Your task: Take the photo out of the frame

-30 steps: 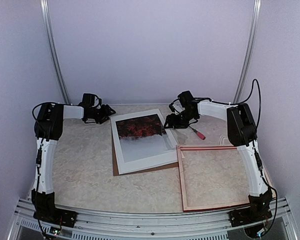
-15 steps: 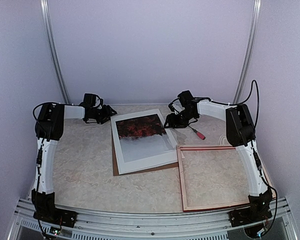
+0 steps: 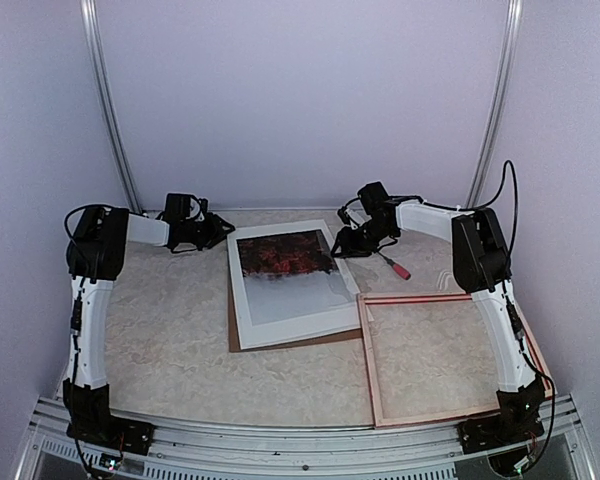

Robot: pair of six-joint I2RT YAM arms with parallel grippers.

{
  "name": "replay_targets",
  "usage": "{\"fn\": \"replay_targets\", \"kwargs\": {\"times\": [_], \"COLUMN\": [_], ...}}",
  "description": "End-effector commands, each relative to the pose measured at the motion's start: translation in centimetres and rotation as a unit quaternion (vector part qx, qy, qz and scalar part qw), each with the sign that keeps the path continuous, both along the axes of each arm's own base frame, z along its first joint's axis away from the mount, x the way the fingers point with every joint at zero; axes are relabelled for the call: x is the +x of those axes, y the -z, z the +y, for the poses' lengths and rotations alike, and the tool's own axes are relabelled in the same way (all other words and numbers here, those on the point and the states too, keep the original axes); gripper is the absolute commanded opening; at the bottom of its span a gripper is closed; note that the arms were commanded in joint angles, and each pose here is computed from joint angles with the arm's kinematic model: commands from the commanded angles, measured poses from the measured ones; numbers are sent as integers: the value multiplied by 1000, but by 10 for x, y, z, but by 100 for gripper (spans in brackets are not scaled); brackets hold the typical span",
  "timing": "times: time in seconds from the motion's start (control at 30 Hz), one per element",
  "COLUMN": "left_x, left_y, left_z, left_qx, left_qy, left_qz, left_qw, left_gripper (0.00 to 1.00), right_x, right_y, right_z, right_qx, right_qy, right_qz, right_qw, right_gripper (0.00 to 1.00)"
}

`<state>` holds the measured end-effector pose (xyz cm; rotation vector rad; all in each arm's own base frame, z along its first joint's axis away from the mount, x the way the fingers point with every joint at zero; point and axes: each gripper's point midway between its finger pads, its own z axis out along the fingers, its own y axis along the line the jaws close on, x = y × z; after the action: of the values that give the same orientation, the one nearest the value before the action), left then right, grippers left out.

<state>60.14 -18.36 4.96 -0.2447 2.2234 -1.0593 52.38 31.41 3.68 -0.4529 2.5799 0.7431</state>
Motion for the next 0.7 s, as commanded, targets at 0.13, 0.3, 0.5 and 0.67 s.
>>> {"fn": "replay_targets", "kwargs": {"times": [0.13, 0.3, 0.5, 0.67], "left_x": [-19, -24, -23, -27], "left_y": [-62, -52, -37, -25], "left_z": [-57, -64, -57, -54], "left_qx": [-3, 18, 116, 212], "left_qy": [76, 77, 45, 22], "left_qz": [-80, -75, -70, -66], "left_qw": [994, 994, 990, 975], "left_gripper": [23, 20, 24, 20], "right_x": [-34, -37, -42, -45], "right_y": [51, 50, 52, 52], "right_z": [1, 4, 7, 11], "right_qx": [-13, -12, -12, -10], "right_qy": [-18, -21, -25, -29], "right_qz": [80, 82, 87, 88], "right_qw": [997, 996, 996, 996], "right_gripper": [38, 31, 25, 20]}}
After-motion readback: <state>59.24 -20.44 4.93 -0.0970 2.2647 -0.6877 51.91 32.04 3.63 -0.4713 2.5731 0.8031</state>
